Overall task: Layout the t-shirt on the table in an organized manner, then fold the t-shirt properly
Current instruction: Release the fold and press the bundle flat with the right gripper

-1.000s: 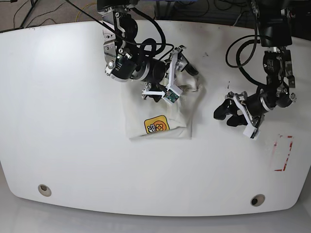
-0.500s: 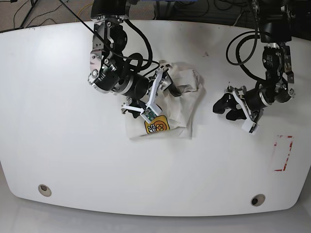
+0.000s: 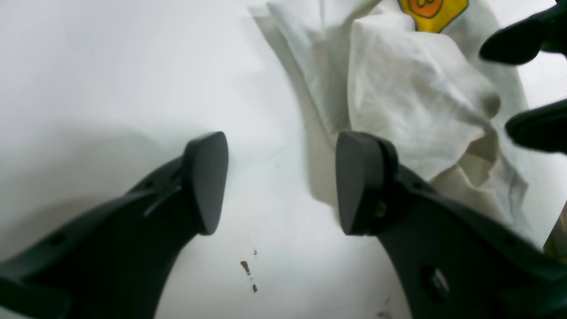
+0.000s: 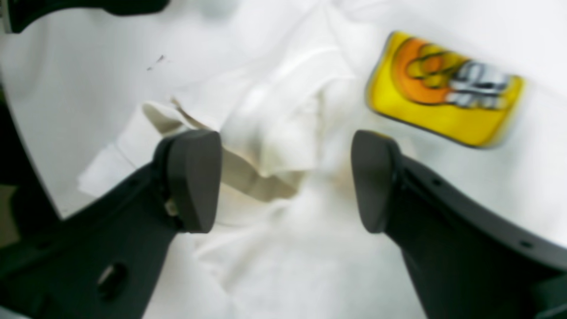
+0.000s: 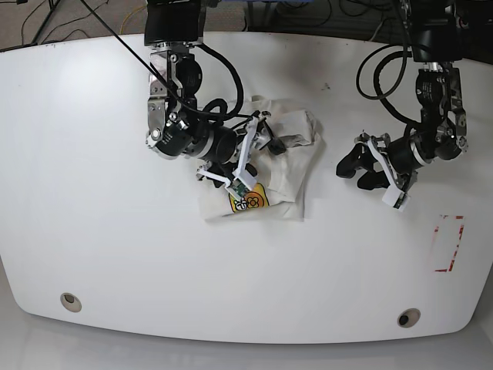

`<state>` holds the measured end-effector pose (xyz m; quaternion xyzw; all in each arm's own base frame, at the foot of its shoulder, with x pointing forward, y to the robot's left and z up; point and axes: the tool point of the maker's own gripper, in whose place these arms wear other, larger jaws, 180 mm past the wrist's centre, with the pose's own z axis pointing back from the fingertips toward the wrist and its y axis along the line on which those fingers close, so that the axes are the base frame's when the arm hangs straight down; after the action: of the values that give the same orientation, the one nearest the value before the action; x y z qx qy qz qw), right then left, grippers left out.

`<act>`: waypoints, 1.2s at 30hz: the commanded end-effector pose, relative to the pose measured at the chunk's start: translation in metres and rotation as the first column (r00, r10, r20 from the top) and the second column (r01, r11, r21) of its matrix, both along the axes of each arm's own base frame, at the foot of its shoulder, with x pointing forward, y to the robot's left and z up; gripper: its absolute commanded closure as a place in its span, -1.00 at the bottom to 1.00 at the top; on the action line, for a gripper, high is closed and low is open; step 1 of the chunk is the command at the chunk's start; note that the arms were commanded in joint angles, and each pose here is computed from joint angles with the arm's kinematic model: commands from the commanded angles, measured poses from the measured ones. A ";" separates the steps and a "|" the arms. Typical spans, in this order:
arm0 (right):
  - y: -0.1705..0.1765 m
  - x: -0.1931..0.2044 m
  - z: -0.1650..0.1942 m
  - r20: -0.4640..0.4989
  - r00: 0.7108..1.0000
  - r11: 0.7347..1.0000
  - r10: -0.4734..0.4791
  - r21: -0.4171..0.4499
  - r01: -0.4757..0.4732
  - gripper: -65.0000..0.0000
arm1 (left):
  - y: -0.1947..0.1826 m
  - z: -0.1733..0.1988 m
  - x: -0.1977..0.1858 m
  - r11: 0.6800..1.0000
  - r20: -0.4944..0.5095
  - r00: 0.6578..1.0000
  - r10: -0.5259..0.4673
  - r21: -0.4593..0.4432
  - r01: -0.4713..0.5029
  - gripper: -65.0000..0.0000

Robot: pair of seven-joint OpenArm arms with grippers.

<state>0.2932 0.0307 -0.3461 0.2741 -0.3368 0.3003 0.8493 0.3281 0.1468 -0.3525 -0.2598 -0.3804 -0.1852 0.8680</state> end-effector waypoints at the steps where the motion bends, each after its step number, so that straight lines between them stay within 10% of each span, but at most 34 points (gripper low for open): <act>1: 0.008 0.012 0.013 0.043 0.999 0.998 -0.002 0.061 -0.001 -0.34 | 0.001 0.019 0.011 1.000 0.066 0.998 0.000 -0.018 0.001 -0.11; 11: 0.020 0.020 0.012 0.027 1.000 0.996 0.002 0.091 -0.005 -0.21 | 0.005 0.015 0.006 1.000 0.053 0.999 0.000 -0.006 0.001 -0.11; 21: 0.030 0.040 0.010 0.021 1.000 0.990 0.003 0.138 -0.006 1.00 | 0.007 0.012 0.003 1.000 0.044 0.999 0.001 -0.001 -0.001 -0.11; 36: 0.034 0.079 0.056 0.150 0.989 0.988 0.003 0.150 -0.026 0.94 | 0.011 0.006 -0.003 1.000 0.025 1.000 0.003 0.013 -0.003 -0.10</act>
<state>0.3608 0.0567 -0.3162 0.3054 -0.3855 0.2960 0.8188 0.3143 0.1548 -0.3643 -0.2532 -0.3624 -0.1840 0.8779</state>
